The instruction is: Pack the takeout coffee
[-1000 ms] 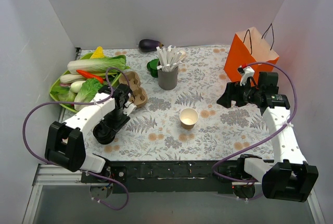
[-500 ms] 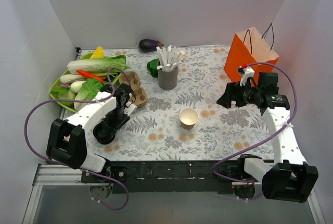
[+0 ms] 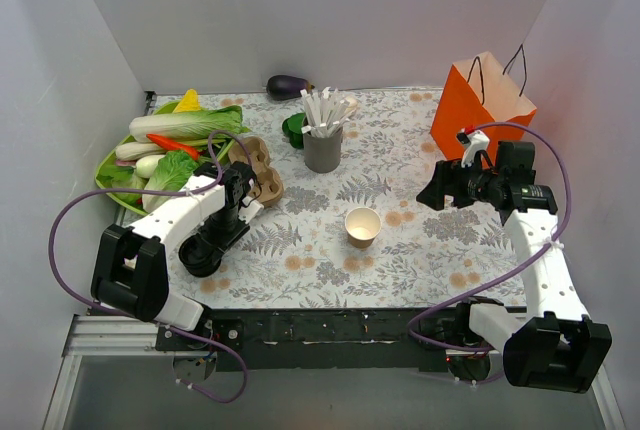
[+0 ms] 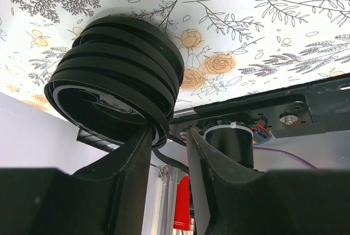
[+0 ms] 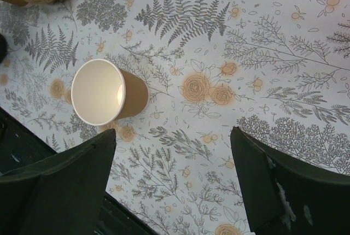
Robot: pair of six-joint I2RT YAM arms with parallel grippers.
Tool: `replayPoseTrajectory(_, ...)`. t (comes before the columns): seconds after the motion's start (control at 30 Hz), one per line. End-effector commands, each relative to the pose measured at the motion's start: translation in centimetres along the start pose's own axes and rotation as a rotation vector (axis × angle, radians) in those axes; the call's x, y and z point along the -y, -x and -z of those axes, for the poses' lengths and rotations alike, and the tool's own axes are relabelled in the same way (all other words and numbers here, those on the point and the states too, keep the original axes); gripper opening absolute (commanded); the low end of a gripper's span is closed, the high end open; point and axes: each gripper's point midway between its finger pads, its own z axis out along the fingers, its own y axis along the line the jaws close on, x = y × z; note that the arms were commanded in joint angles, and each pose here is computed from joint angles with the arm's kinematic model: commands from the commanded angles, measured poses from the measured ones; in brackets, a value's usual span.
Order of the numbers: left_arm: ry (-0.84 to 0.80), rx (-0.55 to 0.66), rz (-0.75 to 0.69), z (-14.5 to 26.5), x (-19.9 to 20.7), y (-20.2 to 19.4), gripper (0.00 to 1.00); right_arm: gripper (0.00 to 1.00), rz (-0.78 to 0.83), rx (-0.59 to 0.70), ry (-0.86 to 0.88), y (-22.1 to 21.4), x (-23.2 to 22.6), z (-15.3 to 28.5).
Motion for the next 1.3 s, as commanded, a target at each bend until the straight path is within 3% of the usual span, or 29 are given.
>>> replayPoseTrajectory(0.0,0.014,0.0,-0.004,-0.1,-0.3,-0.1,0.31,0.93,0.02,0.032,-0.006,0.4,0.0,0.2)
replayPoseTrajectory(0.53,0.023,-0.009,-0.013,-0.2,-0.4,-0.5,0.25,0.93,0.017,0.036,-0.008,0.2,-0.1,0.2)
replayPoseTrajectory(0.93,0.057,-0.009,-0.002,1.0,-1.1,-1.4,0.04,0.93,0.02,0.042,-0.008,0.0,-0.2,0.3)
replayPoseTrajectory(1.13,0.115,0.115,0.003,3.8,-2.5,0.1,0.0,0.93,0.023,0.037,-0.003,-0.1,-0.3,0.4)
replayPoseTrajectory(1.27,0.062,0.236,0.01,6.4,-2.1,2.6,0.0,0.93,0.029,0.034,0.002,0.1,-0.3,0.4)
